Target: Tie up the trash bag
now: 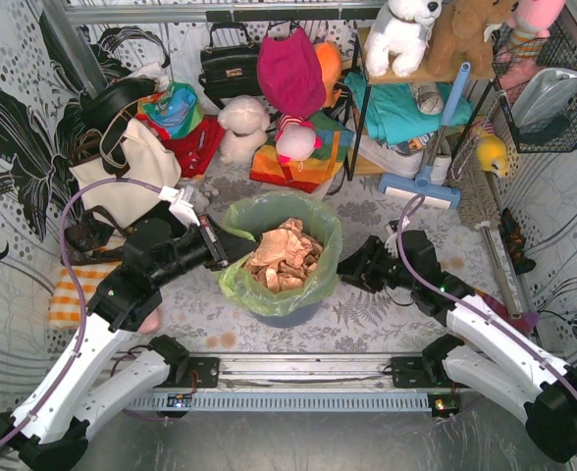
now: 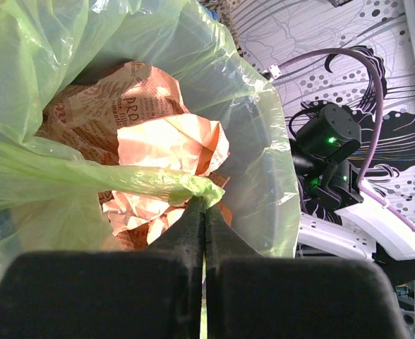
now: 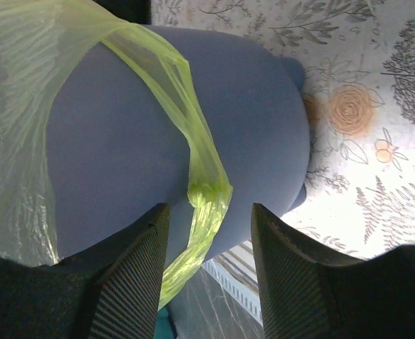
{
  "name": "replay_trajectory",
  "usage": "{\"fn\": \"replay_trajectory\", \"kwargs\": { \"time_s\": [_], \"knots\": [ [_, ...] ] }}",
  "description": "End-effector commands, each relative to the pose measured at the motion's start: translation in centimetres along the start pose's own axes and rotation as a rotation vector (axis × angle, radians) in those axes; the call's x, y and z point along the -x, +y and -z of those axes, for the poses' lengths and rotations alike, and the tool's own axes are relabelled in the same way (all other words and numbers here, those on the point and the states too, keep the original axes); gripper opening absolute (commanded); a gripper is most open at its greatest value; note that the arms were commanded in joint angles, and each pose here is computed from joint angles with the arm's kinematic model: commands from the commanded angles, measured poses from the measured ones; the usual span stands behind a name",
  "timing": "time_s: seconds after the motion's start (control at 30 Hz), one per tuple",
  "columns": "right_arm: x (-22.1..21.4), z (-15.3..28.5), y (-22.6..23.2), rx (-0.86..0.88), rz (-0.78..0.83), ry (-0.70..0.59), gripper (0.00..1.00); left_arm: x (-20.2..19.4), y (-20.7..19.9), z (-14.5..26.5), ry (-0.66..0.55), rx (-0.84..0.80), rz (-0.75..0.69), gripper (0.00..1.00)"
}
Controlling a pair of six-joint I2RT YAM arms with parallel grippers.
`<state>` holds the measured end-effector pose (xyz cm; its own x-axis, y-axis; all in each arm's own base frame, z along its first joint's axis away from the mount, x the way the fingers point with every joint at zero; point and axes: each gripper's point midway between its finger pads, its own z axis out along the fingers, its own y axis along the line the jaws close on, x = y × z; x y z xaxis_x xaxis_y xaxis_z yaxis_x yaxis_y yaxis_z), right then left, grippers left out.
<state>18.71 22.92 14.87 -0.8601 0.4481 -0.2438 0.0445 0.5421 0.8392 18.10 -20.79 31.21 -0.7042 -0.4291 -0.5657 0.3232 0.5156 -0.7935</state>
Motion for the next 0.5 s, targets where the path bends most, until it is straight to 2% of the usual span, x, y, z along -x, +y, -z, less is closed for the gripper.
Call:
{"fn": "replay_trajectory", "kwargs": {
  "time_s": [0.0,0.47],
  "knots": [
    [0.1,-0.5,2.4,0.132,-0.014,0.008,0.49,0.5,-0.4,0.0,-0.022,-0.022,-0.014,0.0],
    [-0.9,-2.2,1.4,0.245,-0.16,0.038,0.25,0.4,-0.3,-0.2,-0.015,-0.012,-0.01,0.0]
  ]
}}
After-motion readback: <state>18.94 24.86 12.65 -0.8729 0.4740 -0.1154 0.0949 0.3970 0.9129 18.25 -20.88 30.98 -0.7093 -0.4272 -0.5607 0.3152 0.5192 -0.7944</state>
